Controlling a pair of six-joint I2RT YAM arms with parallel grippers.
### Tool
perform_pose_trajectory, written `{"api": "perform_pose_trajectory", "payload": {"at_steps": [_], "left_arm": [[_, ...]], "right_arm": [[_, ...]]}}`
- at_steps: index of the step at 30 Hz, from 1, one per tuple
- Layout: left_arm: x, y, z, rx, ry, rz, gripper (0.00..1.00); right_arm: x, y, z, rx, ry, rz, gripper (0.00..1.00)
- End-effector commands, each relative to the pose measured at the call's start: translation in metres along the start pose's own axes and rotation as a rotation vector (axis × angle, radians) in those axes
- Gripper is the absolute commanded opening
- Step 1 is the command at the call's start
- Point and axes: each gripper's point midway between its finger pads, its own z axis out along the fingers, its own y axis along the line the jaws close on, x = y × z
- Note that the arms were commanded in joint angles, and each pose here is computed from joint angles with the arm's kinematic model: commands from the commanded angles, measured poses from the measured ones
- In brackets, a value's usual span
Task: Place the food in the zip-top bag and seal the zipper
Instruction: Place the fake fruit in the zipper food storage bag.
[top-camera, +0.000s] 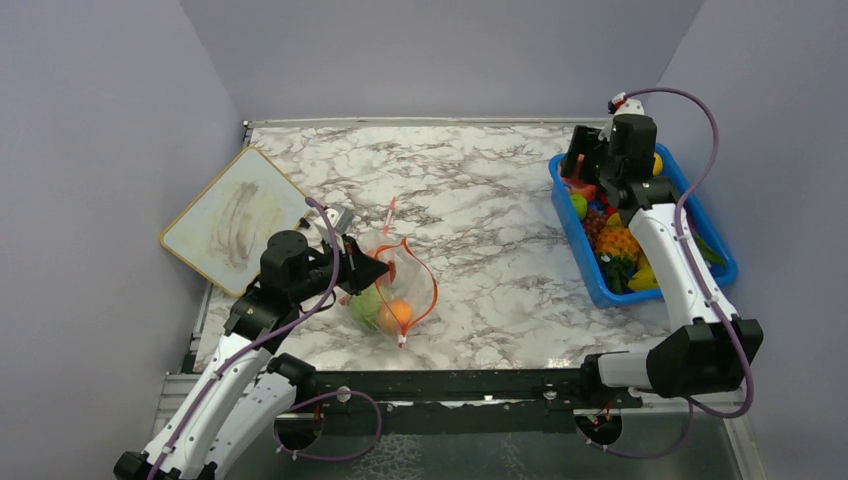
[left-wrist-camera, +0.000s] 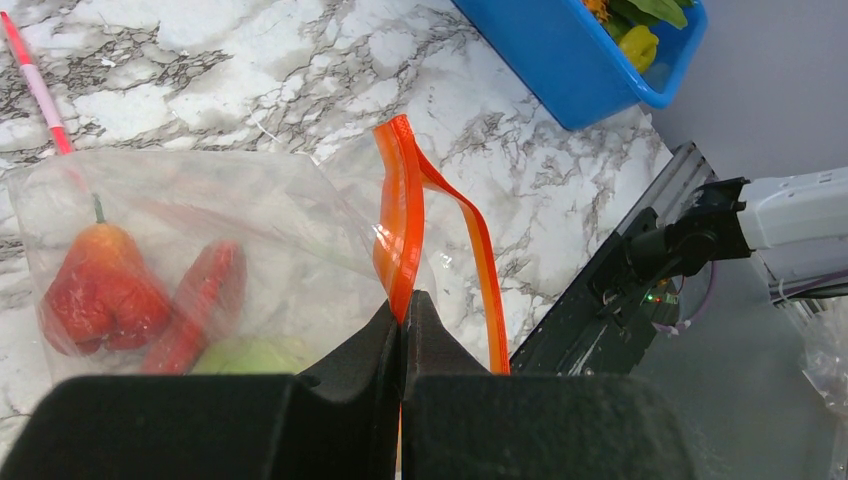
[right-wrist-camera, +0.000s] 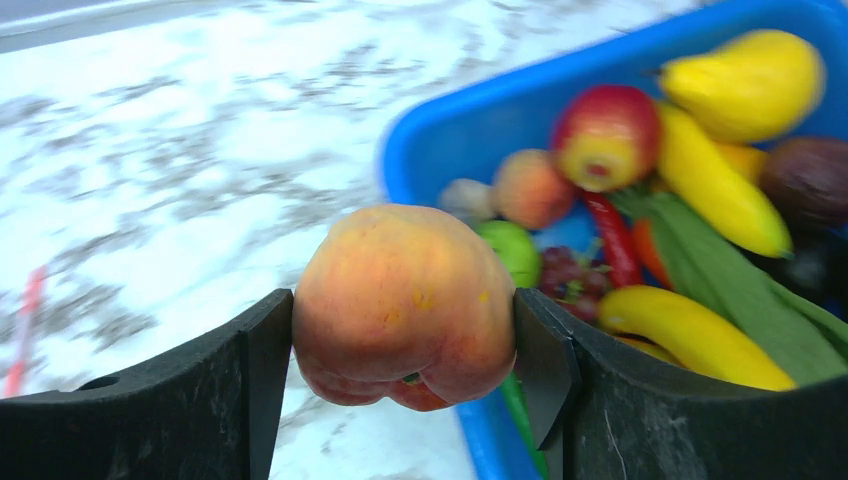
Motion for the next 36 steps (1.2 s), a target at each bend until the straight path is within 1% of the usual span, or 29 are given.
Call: {"api": "perform_pose_trajectory", "payload": {"at_steps": [1, 6, 12, 17, 23, 28, 33, 36], "left_arm": [[-0.004, -0.001, 0.002, 0.014, -0.022, 0.026, 0.0], [-0.004, -0.001, 0.002, 0.012, -0.023, 0.023, 0.0], [-0.003, 0.0, 0.004, 0.009, -0.014, 0.018, 0.0], [-0.003, 0.001, 0.004, 0.006, -0.014, 0.017, 0.0], [-0.003, 0.001, 0.004, 0.004, -0.016, 0.014, 0.0], [-0.003, 0.001, 0.004, 0.006, -0.015, 0.011, 0.0], [-0.002, 0.0, 0.004, 0.01, -0.014, 0.0, 0.0], [-0.002, -0.001, 0.004, 0.015, -0.015, -0.003, 0.0]], "right_arm": [[-0.005, 0.066, -0.031, -0.325, -0.034, -0.01, 0.39], [0.003, 0.116, -0.063, -0.553, -0.047, -0.003, 0.39], [0.03, 0.172, -0.105, -0.783, -0.008, -0.05, 0.39], [0.049, 0.2, -0.143, -1.002, 0.026, -0.035, 0.39], [0.079, 0.23, -0.191, -1.24, 0.063, -0.065, 0.39], [0.109, 0.248, -0.211, -1.351, 0.111, -0.087, 0.39], [0.128, 0.27, -0.235, -1.46, 0.144, -0.097, 0.39], [0.14, 0.287, -0.248, -1.496, 0.157, -0.132, 0.39]]}}
